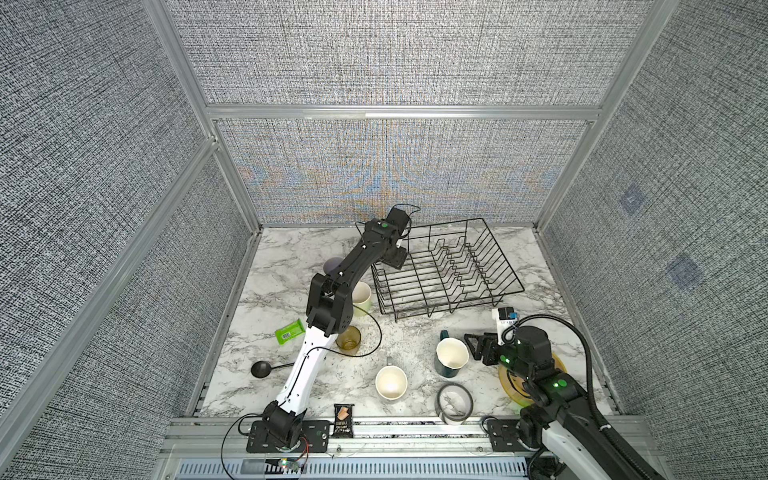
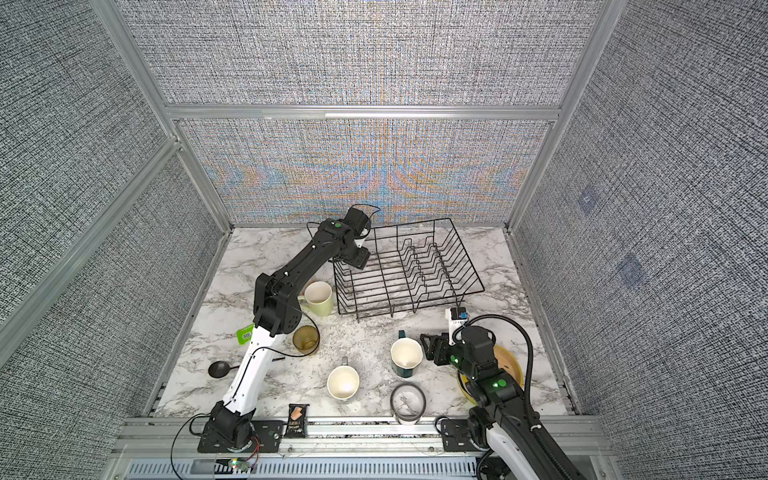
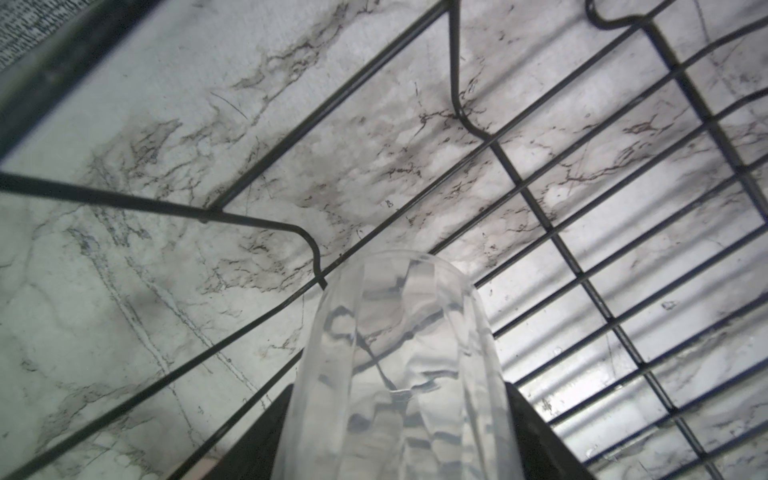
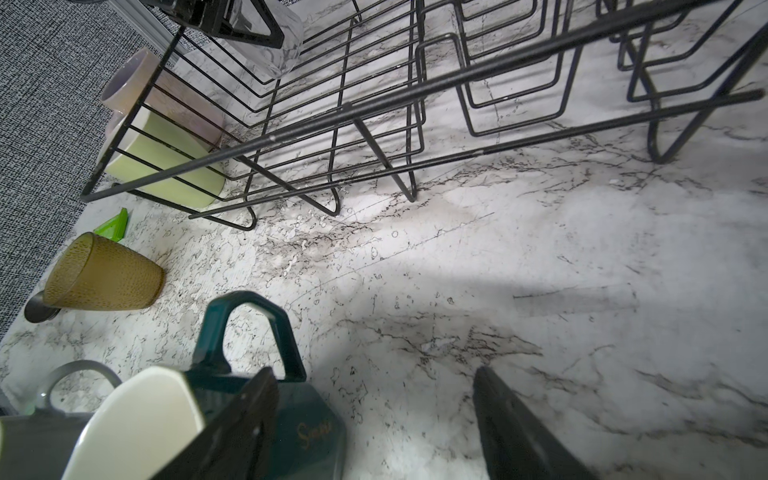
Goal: Load the cups into the dish rack
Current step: 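Lower the clear cup upside down into the rack and open the left gripper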
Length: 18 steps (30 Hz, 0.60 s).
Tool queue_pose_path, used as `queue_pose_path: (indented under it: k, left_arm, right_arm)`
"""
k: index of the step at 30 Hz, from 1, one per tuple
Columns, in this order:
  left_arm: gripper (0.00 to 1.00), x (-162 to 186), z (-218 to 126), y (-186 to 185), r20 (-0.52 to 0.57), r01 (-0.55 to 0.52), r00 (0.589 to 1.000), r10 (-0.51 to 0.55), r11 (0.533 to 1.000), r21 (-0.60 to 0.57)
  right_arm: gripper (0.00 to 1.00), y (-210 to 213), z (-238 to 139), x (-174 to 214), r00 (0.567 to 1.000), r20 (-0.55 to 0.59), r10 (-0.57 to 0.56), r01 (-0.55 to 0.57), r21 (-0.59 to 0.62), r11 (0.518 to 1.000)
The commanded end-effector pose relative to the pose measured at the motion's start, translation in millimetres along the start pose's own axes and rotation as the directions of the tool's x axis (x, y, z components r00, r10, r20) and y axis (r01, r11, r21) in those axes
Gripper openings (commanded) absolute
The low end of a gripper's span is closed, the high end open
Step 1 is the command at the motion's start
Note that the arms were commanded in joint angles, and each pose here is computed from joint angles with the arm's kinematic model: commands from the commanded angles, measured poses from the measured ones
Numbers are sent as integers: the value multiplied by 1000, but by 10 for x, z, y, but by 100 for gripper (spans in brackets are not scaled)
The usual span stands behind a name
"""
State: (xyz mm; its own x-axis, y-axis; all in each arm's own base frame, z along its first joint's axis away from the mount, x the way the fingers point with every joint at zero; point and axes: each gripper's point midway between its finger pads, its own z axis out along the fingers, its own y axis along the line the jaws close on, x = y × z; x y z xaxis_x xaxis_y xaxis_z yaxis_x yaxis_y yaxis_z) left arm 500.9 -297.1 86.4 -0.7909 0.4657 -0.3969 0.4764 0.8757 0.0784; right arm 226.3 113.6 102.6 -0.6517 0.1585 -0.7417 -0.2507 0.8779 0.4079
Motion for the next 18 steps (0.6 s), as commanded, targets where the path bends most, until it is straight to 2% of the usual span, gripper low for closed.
queue_pose_path:
  k: [1, 5, 12, 18]
  left_arm:
    - [74, -93, -41, 17, 38, -6, 999, 6, 1000, -5]
    - [77, -103, -8, 19, 41, -11, 999, 11, 1000, -3]
    - [78, -70, 64, 7, 28, -14, 1000, 14, 1000, 6]
    - [78, -149, -7, 61, 60, -5, 998, 6, 1000, -14]
  right_arm:
    - [75, 16, 1, -46, 1000, 17, -5, 5, -5, 1000]
    - [75, 12, 3, -44, 1000, 17, -5, 5, -3, 1000]
    - [75, 12, 5, -39, 1000, 15, -5, 5, -3, 1000]
    - [75, 13, 4, -43, 1000, 16, -5, 5, -3, 1000]
